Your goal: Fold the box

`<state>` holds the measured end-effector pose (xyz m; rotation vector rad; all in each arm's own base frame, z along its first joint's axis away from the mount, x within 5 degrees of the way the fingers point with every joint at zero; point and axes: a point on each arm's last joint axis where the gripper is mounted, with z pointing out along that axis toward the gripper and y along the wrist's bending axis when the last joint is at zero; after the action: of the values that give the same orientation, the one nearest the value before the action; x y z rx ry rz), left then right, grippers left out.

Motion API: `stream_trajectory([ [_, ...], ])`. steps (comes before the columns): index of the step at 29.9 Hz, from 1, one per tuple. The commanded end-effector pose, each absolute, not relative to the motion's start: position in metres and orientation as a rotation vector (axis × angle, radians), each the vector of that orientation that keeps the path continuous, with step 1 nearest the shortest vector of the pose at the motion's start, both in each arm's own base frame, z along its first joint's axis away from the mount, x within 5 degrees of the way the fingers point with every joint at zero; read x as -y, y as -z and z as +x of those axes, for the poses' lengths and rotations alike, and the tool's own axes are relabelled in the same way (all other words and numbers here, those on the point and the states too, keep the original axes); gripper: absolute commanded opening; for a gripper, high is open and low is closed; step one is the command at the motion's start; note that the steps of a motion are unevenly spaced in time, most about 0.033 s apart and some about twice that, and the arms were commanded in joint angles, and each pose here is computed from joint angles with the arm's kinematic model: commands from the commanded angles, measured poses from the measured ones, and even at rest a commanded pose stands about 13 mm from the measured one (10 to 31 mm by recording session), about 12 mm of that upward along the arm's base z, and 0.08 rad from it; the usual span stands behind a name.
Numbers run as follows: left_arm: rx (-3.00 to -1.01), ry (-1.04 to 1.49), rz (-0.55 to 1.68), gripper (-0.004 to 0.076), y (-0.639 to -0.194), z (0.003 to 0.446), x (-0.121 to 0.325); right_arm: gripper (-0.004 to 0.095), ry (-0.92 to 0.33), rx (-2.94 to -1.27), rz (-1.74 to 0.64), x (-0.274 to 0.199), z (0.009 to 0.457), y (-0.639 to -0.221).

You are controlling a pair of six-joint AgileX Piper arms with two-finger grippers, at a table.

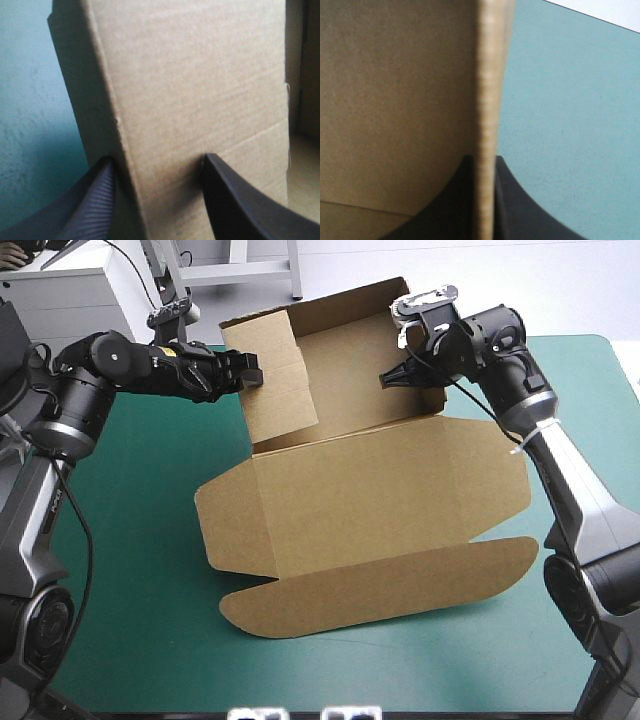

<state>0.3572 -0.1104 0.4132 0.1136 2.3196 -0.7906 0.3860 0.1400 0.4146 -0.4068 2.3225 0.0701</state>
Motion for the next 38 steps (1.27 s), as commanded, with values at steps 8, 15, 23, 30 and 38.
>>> stream_trajectory([
  [8,-2.211,0.752,0.105,0.0375,-0.433,0.355,0.108,-0.0012,-0.277,-2.139,-0.440,-0.160,0.361,-0.456],
  [15,-2.230,0.724,0.098,0.0375,-0.431,0.356,0.107,-0.0013,-0.288,-2.123,-0.438,-0.161,0.361,-0.458],
  [23,-2.267,0.660,0.276,0.0384,-0.426,0.351,0.107,-0.0012,-0.337,-2.098,-0.456,-0.165,0.360,-0.460],
  [30,-2.178,0.814,0.245,0.0447,-0.435,0.352,0.115,-0.0013,-0.337,-2.090,-0.460,-0.165,0.361,-0.460],
  [38,-2.200,0.822,0.055,0.0446,-0.433,0.357,0.111,-0.0013,-0.357,-2.093,-0.459,-0.166,0.360,-0.460],
])
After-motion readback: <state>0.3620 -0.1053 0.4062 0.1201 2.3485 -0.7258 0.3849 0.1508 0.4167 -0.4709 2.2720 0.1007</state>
